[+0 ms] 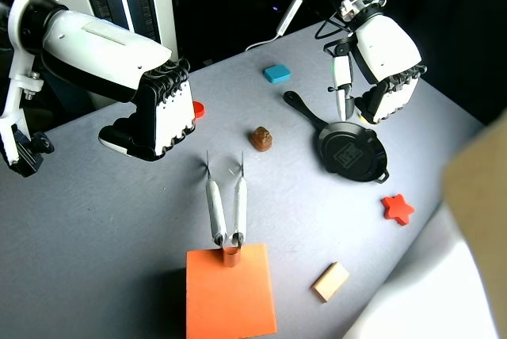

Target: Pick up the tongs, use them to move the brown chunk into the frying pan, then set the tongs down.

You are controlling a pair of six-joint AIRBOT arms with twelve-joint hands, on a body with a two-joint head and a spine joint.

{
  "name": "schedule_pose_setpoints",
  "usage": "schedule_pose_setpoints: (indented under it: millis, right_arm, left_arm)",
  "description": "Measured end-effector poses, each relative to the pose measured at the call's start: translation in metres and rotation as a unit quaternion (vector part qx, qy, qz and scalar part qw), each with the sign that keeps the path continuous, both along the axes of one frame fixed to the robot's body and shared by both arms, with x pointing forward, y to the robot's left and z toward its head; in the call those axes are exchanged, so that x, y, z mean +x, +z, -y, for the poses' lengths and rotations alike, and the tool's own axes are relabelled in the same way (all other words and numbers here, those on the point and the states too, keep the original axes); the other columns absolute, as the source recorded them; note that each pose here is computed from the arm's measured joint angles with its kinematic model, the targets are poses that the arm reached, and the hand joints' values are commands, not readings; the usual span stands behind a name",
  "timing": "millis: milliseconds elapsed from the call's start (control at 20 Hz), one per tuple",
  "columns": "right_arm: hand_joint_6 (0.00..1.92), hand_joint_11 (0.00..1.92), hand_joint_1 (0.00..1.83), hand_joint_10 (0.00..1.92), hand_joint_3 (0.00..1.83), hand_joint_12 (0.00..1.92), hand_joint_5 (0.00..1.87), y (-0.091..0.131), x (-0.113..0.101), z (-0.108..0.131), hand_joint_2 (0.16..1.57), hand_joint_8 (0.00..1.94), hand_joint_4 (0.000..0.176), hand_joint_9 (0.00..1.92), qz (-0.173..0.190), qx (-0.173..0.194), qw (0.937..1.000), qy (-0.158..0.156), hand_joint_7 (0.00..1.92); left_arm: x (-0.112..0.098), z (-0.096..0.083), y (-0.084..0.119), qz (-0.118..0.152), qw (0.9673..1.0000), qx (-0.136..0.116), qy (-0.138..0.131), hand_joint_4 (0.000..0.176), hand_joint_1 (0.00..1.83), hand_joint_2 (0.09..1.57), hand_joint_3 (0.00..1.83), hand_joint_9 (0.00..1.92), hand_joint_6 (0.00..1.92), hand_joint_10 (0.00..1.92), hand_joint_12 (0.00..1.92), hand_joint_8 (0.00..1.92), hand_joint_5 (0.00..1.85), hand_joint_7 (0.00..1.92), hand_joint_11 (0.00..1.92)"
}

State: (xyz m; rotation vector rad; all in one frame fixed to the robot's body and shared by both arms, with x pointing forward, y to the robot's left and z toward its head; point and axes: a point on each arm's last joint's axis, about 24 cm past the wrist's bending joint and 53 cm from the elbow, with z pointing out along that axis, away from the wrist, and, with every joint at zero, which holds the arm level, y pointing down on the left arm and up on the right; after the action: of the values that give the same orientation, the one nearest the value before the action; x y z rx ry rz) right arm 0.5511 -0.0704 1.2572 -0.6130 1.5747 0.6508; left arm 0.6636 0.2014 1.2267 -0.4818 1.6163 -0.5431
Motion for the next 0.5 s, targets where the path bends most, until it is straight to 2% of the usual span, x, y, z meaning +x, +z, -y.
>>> schedule_pose_setpoints:
  millis: [50, 100, 150, 250, 300, 450, 500]
  right_arm:
    - [0.20, 0.00, 0.32, 0.22, 0.15, 0.63, 0.12, 0.004, 0.001, -0.004, 1.05, 0.06, 0.000, 0.08, -0.002, 0.002, 1.0000, 0.005, 0.19]
    - [0.13, 0.00, 0.31, 0.17, 0.04, 0.64, 0.15, 0.007, 0.003, -0.009, 1.10, 0.02, 0.000, 0.11, -0.010, 0.006, 0.9999, 0.010, 0.21]
    - [0.09, 0.00, 0.28, 0.15, 0.02, 0.57, 0.14, 0.006, 0.006, -0.013, 1.12, 0.00, 0.000, 0.10, -0.028, 0.005, 0.9995, 0.015, 0.20]
    - [0.08, 0.00, 0.29, 0.13, 0.01, 0.58, 0.16, 0.005, 0.010, -0.019, 1.13, 0.00, 0.000, 0.11, -0.053, 0.010, 0.9984, 0.021, 0.20]
    - [0.07, 0.00, 0.31, 0.13, 0.01, 0.61, 0.17, 0.005, 0.013, -0.022, 1.12, 0.00, 0.000, 0.12, -0.053, 0.004, 0.9983, 0.023, 0.21]
    - [0.05, 0.00, 0.30, 0.12, 0.00, 0.56, 0.15, -0.008, 0.020, -0.027, 1.12, 0.00, 0.000, 0.12, -0.055, -0.042, 0.9970, 0.034, 0.21]
    - [0.05, 0.00, 0.32, 0.11, 0.00, 0.60, 0.16, -0.013, 0.022, -0.029, 1.11, 0.00, 0.000, 0.13, -0.064, -0.052, 0.9959, 0.038, 0.21]
  left_arm:
    - [0.000, -0.003, -0.001, -0.002, 1.0000, 0.004, 0.005, 0.000, 0.00, 1.16, 0.07, 0.19, 0.01, 0.04, 0.72, 0.02, 0.11, 0.19, 0.00]
    - [0.000, -0.004, -0.004, -0.006, 0.9999, 0.006, 0.008, 0.007, 0.00, 1.18, 0.03, 0.21, 0.01, 0.02, 0.75, 0.00, 0.11, 0.20, 0.00]
    - [-0.001, -0.006, -0.008, -0.010, 0.9999, 0.007, 0.010, 0.011, 0.00, 1.19, 0.02, 0.21, 0.01, 0.01, 0.74, 0.00, 0.11, 0.20, 0.00]
    - [-0.001, -0.008, -0.008, -0.006, 0.9997, 0.018, 0.013, 0.007, 0.00, 1.19, 0.01, 0.22, 0.01, 0.01, 0.76, 0.00, 0.12, 0.21, 0.00]
    - [-0.002, -0.010, -0.011, -0.011, 0.9996, 0.019, 0.016, 0.004, 0.00, 1.20, 0.01, 0.22, 0.01, 0.01, 0.76, 0.00, 0.12, 0.21, 0.00]
    - [-0.005, -0.013, -0.029, -0.033, 0.9990, 0.030, 0.008, 0.007, 0.00, 1.19, 0.00, 0.20, 0.00, 0.00, 0.75, 0.00, 0.11, 0.18, 0.00]
    - [-0.006, -0.014, -0.034, -0.039, 0.9987, 0.033, 0.005, 0.009, 0.00, 1.19, 0.00, 0.20, 0.01, 0.00, 0.75, 0.00, 0.12, 0.18, 0.00]
